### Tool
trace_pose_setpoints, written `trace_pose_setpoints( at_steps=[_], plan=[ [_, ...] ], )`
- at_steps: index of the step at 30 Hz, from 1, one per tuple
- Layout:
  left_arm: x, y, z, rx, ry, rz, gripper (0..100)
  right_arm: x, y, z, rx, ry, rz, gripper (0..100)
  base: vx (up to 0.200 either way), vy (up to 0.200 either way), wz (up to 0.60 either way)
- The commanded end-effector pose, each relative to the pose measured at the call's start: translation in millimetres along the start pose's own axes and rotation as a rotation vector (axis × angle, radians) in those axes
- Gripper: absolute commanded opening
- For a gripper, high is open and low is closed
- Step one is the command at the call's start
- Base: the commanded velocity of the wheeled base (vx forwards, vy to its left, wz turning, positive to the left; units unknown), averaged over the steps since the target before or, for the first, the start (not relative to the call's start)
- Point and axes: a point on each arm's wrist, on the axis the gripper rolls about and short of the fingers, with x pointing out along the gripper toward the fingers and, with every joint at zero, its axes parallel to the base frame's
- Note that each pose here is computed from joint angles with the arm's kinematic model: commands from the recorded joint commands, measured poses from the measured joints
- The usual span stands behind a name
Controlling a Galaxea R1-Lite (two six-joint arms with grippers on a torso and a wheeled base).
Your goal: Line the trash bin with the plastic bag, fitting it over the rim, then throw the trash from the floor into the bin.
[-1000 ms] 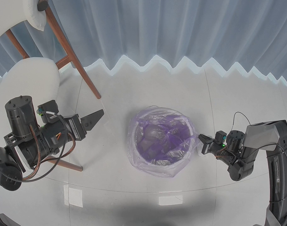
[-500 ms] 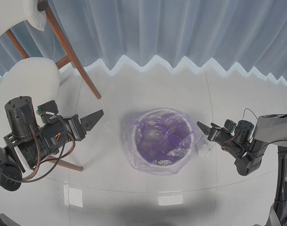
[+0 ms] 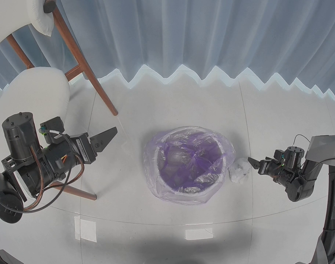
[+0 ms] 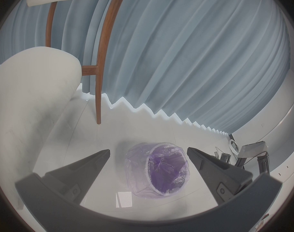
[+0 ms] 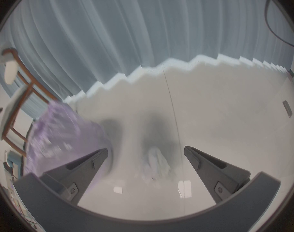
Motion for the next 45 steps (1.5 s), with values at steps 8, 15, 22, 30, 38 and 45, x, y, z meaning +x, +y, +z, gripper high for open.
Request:
trace_pose_setpoints(
  at_steps=[8, 15, 22, 30, 38, 45],
  plan=[
    [-7.6, 11.2, 6.1, 0.001, -0.026, 0.033, 100, 53.6, -50.6, 1.4, 0.012, 0.254, -0.181, 100, 0.0, 0.0, 0.0],
    [-8.6, 12.0, 4.6, 0.002, -0.021, 0.036, 100, 70.6, -41.8, -2.8, -0.006, 0.263, -0.148, 100, 0.0, 0.0, 0.0],
    [-12.9, 12.6, 2.9, 0.003, -0.019, 0.038, 100, 82.1, -15.3, -15.6, -0.034, 0.291, -0.089, 100, 0.0, 0.0, 0.0],
    [-19.0, 14.6, 0.1, 0.01, -0.014, 0.048, 100, 87.2, -10.0, -20.1, -0.015, 0.394, -0.09, 100, 0.0, 0.0, 0.0],
    [-30.0, 18.1, -2.0, 0.014, -0.024, 0.061, 100, 89.8, -9.7, -18.3, -0.001, 0.388, -0.068, 0, 0.0, 0.0, 0.0],
    [-57.0, 31.4, -12.9, 0.056, -0.037, 0.101, 100, 85.9, -9.5, -21.9, 0.001, 0.296, -0.059, 0, 0.0, 0.0, 0.0]
  ],
)
